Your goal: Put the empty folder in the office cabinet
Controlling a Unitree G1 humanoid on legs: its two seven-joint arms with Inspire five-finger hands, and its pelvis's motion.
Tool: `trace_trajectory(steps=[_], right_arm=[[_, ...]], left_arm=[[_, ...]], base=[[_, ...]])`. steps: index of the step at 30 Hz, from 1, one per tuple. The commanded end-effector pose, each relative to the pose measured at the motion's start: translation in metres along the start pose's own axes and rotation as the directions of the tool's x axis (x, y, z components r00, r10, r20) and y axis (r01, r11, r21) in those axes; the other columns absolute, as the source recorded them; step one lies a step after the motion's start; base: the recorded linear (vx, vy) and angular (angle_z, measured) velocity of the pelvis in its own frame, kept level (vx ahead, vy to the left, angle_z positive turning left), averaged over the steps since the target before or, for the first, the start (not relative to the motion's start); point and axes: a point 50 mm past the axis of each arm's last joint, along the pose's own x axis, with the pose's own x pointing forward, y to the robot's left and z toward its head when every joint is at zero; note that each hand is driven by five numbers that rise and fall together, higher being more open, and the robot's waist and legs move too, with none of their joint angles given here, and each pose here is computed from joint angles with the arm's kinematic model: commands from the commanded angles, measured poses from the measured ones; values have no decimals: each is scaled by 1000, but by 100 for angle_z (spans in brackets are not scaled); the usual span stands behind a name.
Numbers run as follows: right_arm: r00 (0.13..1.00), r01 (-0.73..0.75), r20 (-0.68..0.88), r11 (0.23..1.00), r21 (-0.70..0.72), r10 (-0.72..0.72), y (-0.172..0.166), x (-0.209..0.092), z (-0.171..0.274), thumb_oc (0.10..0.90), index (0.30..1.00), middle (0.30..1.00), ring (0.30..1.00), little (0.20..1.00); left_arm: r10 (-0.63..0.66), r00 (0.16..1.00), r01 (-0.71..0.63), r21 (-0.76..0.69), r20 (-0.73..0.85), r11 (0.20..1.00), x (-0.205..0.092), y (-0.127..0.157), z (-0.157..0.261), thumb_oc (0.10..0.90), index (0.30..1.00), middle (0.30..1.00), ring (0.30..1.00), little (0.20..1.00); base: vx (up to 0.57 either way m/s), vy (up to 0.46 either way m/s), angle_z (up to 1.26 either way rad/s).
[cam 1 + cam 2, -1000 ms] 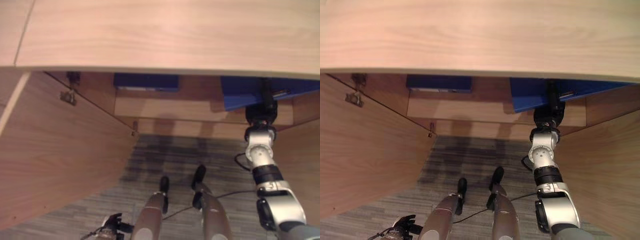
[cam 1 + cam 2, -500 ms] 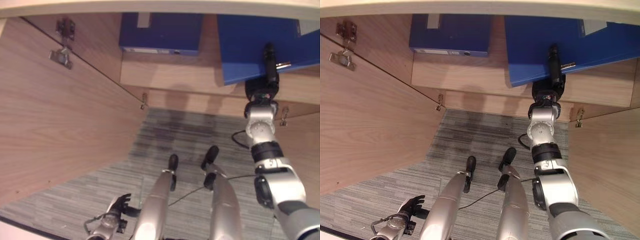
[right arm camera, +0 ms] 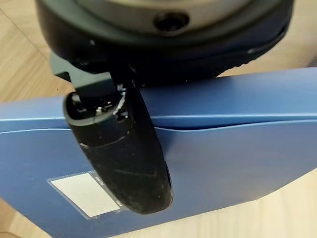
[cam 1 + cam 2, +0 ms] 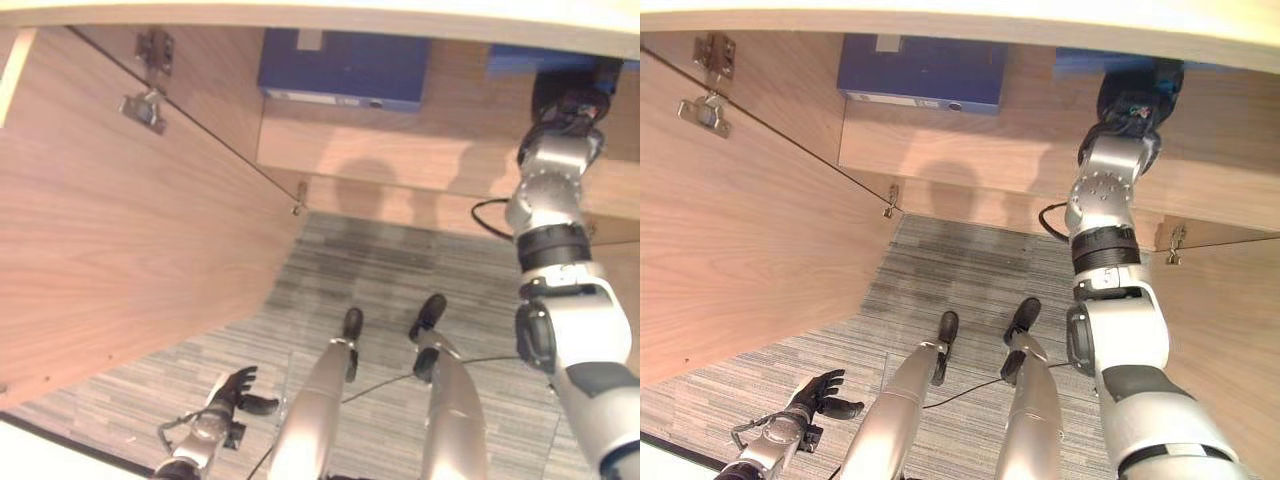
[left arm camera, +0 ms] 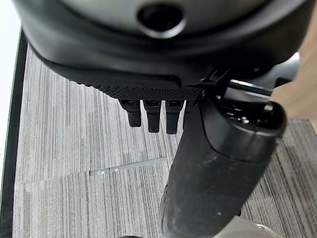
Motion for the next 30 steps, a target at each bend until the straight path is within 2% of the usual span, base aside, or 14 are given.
trace_trajectory(steps=[1,8,10,11,12,15,24,30], right_arm=[[984,-153,94,988,-24,155,43,9,26,400,300,300,300,300],[997,-17,66,987,-162,28,29,23,36,400,300,300,300,300],[997,41,72,986,-160,-30,21,25,36,400,300,300,300,300],[997,42,72,986,-161,-31,21,25,36,400,300,300,300,300],[992,56,122,978,-200,-32,24,30,56,400,300,300,300,300],[990,53,141,973,-224,-21,29,32,65,400,300,300,300,300],[986,-11,160,978,-207,45,41,30,66,400,300,300,300,300],[986,-31,147,961,-275,74,50,32,69,400,300,300,300,300]], left_arm=[[23,989,-4,130,-144,992,-17,18,-49,800,900,900,900,900],[20,990,0,139,-143,990,-17,22,-49,800,900,900,900,900],[33,975,3,161,-220,987,-21,12,-68,800,900,900,900,900],[34,975,2,163,-218,987,-21,10,-68,800,900,900,900,900],[82,955,-37,161,-283,986,-25,17,-84,800,900,900,900,900],[126,947,-73,183,-296,980,-27,24,-89,800,900,900,900,900],[135,955,-86,193,-263,978,-23,24,-81,800,900,900,900,900],[134,958,-94,163,-255,982,-20,27,-75,800,900,900,900,900]], base=[[11,-17,10],[5,-21,6],[-9,-54,9],[-11,-81,8],[-11,-72,11],[-13,-46,20],[0,-10,13],[37,-25,1]])
